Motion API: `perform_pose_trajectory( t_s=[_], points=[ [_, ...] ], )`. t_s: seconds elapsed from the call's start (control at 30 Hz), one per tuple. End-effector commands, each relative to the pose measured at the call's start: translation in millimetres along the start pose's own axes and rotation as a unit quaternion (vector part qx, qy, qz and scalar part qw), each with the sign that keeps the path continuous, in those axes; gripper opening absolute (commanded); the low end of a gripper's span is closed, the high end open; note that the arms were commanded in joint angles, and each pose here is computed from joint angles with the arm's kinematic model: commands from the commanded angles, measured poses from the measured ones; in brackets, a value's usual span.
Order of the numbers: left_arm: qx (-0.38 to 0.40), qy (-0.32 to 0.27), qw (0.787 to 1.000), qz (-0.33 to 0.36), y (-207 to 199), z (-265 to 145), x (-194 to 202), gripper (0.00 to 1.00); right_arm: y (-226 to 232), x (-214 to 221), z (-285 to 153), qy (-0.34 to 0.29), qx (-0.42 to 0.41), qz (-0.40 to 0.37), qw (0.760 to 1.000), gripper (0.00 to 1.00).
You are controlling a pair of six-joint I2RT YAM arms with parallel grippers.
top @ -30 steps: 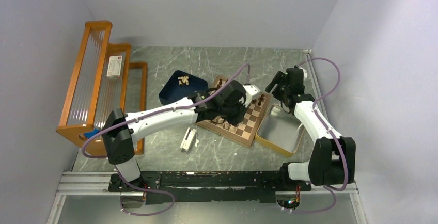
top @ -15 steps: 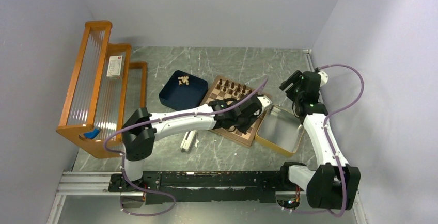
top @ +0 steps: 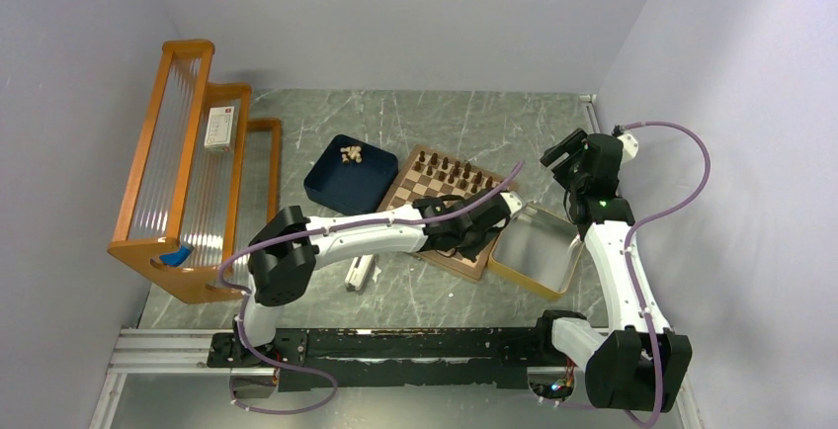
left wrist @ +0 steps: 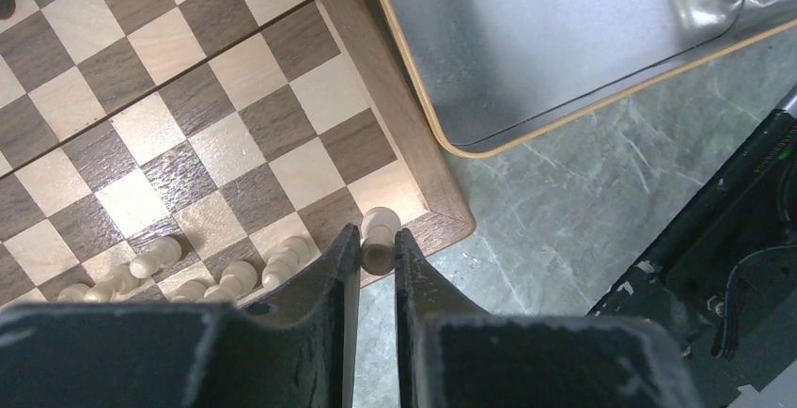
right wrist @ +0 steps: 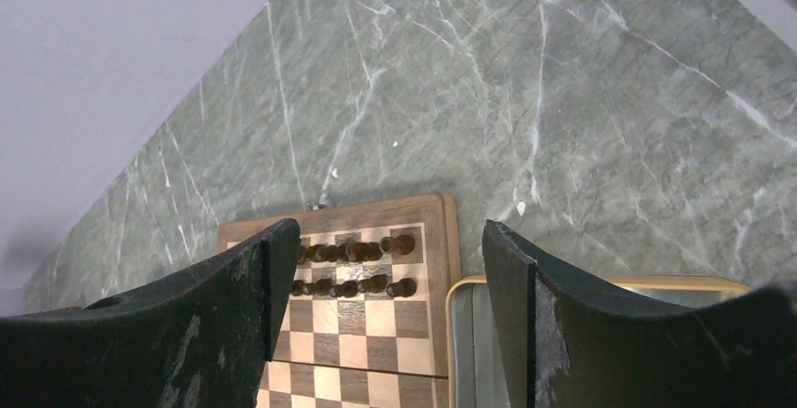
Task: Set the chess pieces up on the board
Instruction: Place the chess piece on the chessboard.
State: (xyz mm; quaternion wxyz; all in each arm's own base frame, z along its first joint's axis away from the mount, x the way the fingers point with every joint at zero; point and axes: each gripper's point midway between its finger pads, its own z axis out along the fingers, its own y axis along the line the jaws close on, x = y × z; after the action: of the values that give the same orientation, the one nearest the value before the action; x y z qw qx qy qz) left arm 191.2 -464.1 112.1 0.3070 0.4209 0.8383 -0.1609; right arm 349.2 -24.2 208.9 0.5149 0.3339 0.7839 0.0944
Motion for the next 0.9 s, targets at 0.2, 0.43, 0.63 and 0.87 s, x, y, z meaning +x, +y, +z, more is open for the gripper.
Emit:
perform_pose_trajectory(
  t_s=[0.2,0.43,0.63,0.87],
  points=[
    [-0.01,0.01,1.0,0.0,-3,25,13,0.14,10,-8,-2,-0.003,-0.016,0.025,1.0,0.75],
    [-0.013,0.018,1.0,0.0,-3,34,20,0.14,9,-9,-4,-0.003,-0.012,0.026,1.0,0.75],
    [-0.01,0.014,1.0,-0.007,-4,39,23,0.15,12,-6,-1,0.002,-0.023,0.023,0.999,0.75],
    [-0.017,0.021,1.0,-0.003,-2,44,28,0.15,11,-7,-2,0.001,-0.019,0.017,1.0,0.76]
  ],
)
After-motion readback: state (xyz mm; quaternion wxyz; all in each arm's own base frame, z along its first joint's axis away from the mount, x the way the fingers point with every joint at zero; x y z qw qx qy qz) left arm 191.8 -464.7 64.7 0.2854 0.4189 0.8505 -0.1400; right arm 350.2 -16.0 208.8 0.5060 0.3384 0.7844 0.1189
